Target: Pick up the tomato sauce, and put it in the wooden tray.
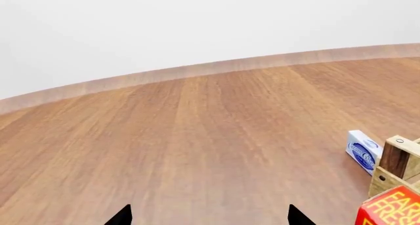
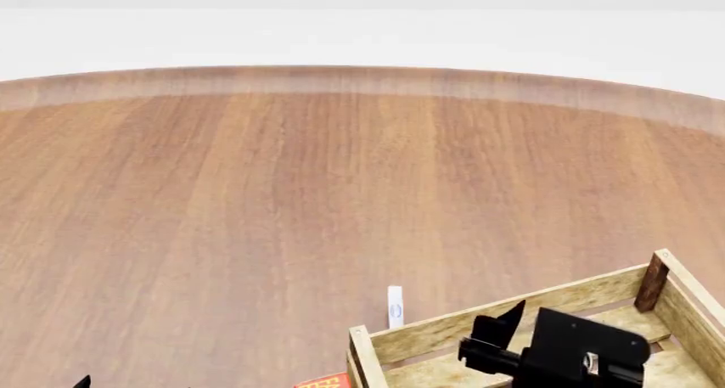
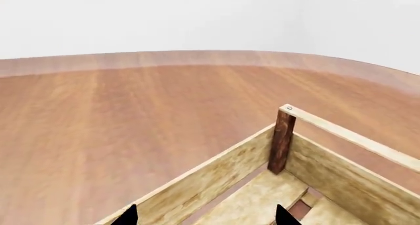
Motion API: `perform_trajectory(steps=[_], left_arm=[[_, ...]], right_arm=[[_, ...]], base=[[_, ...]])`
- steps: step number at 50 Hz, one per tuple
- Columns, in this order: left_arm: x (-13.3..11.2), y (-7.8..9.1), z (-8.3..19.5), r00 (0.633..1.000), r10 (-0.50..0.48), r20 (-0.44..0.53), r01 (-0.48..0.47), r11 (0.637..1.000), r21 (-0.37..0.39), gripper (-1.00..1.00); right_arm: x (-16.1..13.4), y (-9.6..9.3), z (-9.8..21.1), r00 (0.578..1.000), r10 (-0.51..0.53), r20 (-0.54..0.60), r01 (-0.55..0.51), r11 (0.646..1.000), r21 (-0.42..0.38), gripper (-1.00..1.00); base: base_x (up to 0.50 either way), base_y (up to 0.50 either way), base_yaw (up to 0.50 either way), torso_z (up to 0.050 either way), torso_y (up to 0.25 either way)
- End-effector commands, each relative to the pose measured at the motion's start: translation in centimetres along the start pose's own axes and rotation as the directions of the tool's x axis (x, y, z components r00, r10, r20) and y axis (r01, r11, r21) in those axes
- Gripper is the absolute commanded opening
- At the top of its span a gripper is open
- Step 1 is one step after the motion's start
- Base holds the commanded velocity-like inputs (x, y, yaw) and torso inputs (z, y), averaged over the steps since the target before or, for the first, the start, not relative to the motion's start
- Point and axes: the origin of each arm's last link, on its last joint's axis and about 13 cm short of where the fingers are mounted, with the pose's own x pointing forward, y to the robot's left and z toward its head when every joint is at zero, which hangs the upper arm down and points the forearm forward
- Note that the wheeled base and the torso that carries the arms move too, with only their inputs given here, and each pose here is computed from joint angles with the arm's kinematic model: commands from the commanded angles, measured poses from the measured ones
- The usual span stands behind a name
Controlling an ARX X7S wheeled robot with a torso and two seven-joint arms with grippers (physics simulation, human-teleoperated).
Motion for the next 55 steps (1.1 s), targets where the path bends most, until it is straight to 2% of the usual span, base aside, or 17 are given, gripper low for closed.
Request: perform_trajectory(steps=[1, 11, 20, 27, 41, 55], left_arm=[[0.2, -0.1, 0.3, 1.0, 0.003, 0.031, -0.002, 0.999, -0.047, 1.0], [0.2, -0.1, 0.1, 1.0, 0.003, 0.031, -0.002, 0.999, -0.046, 1.0], [0.2, -0.1, 0.2, 1.0, 0.002, 0.03, -0.001, 0.999, -0.047, 1.0], [0.3, 0.0, 0.1, 1.0, 0.002, 0.03, -0.001, 0.999, -0.047, 1.0], [0.3, 0.0, 0.1, 1.0, 0.003, 0.031, -0.002, 0.999, -0.045, 1.0], [0.2, -0.1, 0.2, 0.999, 0.003, 0.032, -0.002, 0.999, -0.043, 1.0]], right_arm=[[-1.6, 0.8, 0.6, 0.991, 0.067, 0.12, -0.069, 0.998, 0.009, 1.0], [-6.2, 0.2, 2.7, 0.964, 0.153, 0.215, -0.159, 0.987, 0.009, 1.0], [-8.5, -0.1, 1.7, 0.956, 0.19, 0.225, -0.191, 0.981, -0.018, 1.0], [-10.2, -0.4, 2.1, 0.95, 0.213, 0.23, -0.213, 0.977, -0.025, 1.0], [-16.2, -1.6, 5.3, 0.898, 0.268, 0.349, -0.28, 0.96, -0.016, 1.0], [-21.8, -3.0, 7.9, 0.814, 0.302, 0.496, -0.338, 0.941, -0.019, 1.0]], base=[[0.0, 0.0, 0.0, 0.0, 0.0], [0.0, 0.0, 0.0, 0.0, 0.0], [0.0, 0.0, 0.0, 0.0, 0.0], [0.0, 0.0, 0.0, 0.0, 0.0], [0.0, 0.0, 0.0, 0.0, 0.0], [0.0, 0.0, 0.0, 0.0, 0.0]])
